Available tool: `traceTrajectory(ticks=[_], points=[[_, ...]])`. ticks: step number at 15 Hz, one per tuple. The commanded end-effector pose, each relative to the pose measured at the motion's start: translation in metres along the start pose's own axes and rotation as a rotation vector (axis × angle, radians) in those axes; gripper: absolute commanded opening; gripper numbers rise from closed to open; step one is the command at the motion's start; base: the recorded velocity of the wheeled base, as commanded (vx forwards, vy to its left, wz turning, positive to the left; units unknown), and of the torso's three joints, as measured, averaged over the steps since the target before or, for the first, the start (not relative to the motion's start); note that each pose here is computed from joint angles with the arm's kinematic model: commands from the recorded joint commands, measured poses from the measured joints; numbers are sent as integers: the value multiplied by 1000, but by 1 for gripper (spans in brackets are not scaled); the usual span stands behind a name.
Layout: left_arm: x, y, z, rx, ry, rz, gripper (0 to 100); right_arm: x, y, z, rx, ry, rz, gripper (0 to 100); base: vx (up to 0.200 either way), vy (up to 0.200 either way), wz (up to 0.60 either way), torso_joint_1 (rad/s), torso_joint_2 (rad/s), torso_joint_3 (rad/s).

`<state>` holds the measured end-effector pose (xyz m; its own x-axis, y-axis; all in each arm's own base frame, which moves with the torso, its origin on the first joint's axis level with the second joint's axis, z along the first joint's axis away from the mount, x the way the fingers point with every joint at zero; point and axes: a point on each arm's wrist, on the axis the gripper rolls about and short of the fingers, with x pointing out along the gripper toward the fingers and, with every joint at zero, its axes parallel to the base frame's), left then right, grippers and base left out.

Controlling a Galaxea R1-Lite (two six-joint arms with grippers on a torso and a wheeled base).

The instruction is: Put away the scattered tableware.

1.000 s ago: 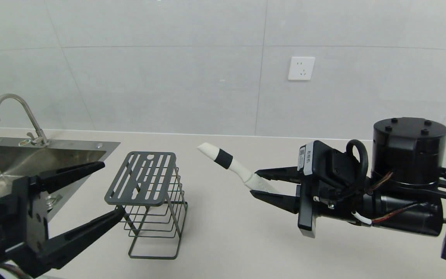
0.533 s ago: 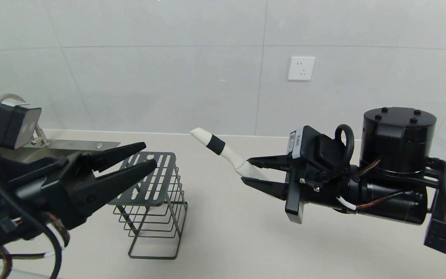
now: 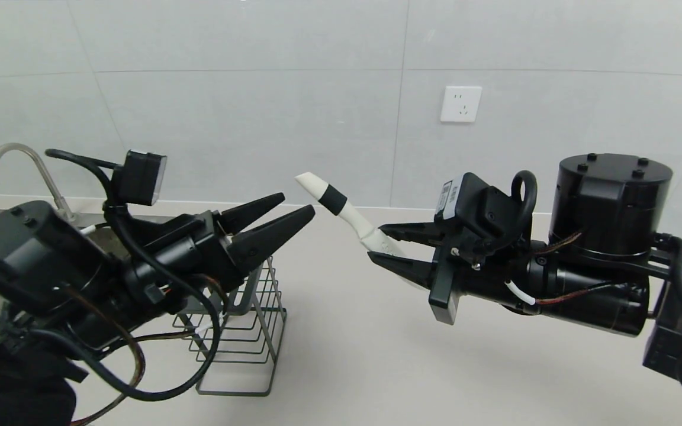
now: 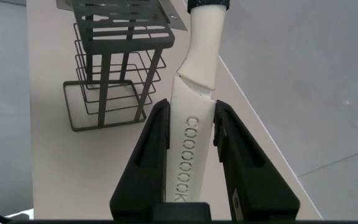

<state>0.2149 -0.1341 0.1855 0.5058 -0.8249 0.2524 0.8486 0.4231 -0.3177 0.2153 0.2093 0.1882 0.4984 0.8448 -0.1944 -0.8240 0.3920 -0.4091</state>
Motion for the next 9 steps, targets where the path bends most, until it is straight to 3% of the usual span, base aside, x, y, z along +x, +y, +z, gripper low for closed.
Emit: traceTrajectory(ticks=[1,3,5,9], points=[[25,0,-11,-71,-10,-10,100,1,1,5,-6,-17,3,0,0,0,0,0,0,0],[35,-1,-10,-98,-51,-9,100,3,2,10,-13,-36,8,0,0,0,0,0,0,0],[41,3,-14,-103,-47,4,100,4,2,11,-14,-37,8,0,0,0,0,0,0,0],[49,0,-8,-91,-77,-21,100,6,1,15,-19,-50,1,0,0,0,0,0,0,0]])
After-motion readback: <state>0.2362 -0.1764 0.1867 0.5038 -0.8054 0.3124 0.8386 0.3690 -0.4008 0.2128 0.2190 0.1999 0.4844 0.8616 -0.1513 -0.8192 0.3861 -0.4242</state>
